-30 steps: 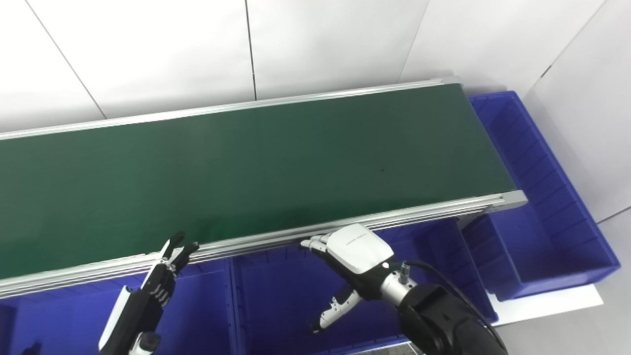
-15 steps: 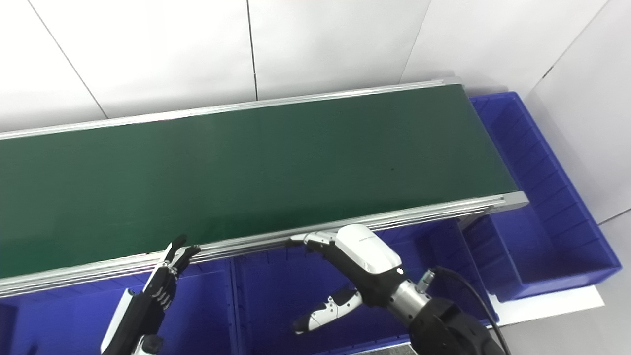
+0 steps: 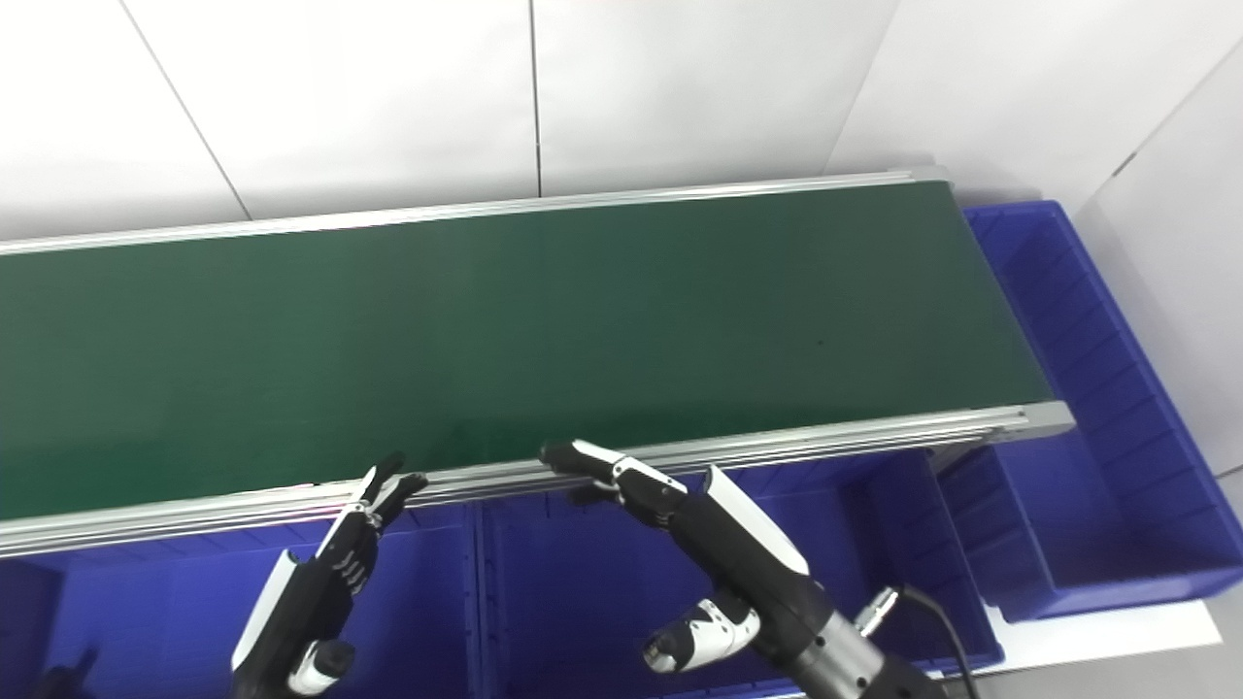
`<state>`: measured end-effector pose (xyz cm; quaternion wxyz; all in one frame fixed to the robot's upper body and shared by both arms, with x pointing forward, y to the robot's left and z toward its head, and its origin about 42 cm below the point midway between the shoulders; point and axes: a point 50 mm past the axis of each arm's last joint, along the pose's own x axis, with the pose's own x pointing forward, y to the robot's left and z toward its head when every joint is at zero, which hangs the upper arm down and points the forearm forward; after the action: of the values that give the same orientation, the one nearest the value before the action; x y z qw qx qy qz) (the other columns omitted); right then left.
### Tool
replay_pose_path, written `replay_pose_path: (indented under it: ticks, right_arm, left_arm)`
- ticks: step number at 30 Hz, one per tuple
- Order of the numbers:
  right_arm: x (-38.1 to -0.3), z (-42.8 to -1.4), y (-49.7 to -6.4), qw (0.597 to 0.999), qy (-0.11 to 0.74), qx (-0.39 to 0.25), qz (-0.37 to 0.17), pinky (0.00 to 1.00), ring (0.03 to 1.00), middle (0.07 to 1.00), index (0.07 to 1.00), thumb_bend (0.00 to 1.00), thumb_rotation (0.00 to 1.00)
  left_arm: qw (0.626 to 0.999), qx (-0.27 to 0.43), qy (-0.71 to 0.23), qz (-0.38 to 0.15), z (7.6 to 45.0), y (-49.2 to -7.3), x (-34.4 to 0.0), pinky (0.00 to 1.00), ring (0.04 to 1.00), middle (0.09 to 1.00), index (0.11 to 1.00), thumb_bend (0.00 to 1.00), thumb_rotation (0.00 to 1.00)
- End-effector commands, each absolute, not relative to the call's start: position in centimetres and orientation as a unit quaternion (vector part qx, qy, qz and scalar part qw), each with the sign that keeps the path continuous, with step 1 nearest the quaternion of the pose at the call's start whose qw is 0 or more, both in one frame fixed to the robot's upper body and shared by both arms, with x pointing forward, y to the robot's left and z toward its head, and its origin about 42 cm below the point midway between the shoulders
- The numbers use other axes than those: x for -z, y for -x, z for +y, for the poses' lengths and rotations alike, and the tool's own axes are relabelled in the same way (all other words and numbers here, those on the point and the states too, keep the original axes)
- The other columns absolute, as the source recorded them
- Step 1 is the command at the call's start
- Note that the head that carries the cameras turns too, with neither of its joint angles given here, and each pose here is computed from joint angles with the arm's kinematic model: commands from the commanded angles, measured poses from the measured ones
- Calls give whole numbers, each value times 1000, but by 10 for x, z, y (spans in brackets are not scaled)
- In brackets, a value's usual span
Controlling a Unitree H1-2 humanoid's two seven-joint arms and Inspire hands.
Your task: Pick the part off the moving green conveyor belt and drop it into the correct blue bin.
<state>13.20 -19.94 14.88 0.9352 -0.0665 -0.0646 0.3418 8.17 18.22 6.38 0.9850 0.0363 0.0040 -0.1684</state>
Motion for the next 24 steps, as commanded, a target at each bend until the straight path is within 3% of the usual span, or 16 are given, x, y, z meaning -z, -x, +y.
replay_pose_path:
  ticks: [1,10,24]
  right_arm:
    - [-143,-187,-133,940,47,-322,-99,904,958,962,937,1000,907]
    - [-62,-177,-121,957,56,-277,-61,870,932,950,927,1000,908]
    - [-47,-178,-119,956,90,-275,-43,830,912,946,919,1000,918]
  left_arm:
    - [984,171,-40,-20,179,-82,-69,999,968,925,973,989,929]
    - [984,171,-58,-13,171,-77,-70,956,953,938,981,1000,931]
    - [983,173,-55,-12,174,-77,-72,970,961,944,984,998,939]
